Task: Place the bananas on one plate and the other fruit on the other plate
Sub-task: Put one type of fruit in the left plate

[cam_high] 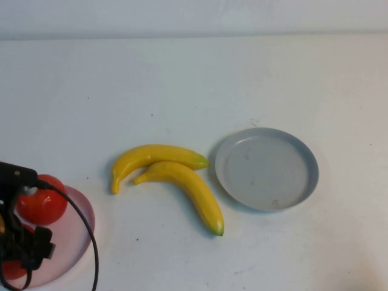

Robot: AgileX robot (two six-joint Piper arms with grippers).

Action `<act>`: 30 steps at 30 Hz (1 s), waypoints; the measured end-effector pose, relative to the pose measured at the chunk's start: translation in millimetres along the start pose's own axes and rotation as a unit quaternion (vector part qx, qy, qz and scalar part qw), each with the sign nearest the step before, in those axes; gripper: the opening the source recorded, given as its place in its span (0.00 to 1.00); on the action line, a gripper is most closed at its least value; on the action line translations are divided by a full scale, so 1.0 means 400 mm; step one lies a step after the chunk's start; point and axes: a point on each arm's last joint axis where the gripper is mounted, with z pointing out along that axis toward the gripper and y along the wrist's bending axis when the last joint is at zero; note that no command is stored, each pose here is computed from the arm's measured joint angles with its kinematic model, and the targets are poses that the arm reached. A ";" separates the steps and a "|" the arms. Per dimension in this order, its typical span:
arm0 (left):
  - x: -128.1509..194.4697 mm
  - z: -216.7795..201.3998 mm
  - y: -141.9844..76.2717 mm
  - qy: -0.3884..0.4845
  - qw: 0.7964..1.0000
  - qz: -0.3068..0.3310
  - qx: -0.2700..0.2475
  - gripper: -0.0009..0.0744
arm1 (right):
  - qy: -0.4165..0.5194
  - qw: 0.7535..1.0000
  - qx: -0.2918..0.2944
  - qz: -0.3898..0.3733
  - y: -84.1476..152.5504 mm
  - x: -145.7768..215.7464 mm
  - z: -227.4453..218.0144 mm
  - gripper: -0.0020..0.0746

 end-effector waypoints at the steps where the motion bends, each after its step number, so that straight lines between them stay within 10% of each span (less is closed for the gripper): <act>1: 0.002 0.000 0.001 0.004 1.000 -0.003 -0.001 0.90 | 0.000 1.000 0.000 0.000 0.000 0.000 0.000 0.00; 30: 0.046 -0.072 -0.020 0.040 0.991 -0.092 0.085 0.90 | 0.000 1.000 0.000 0.000 0.000 0.000 0.000 0.00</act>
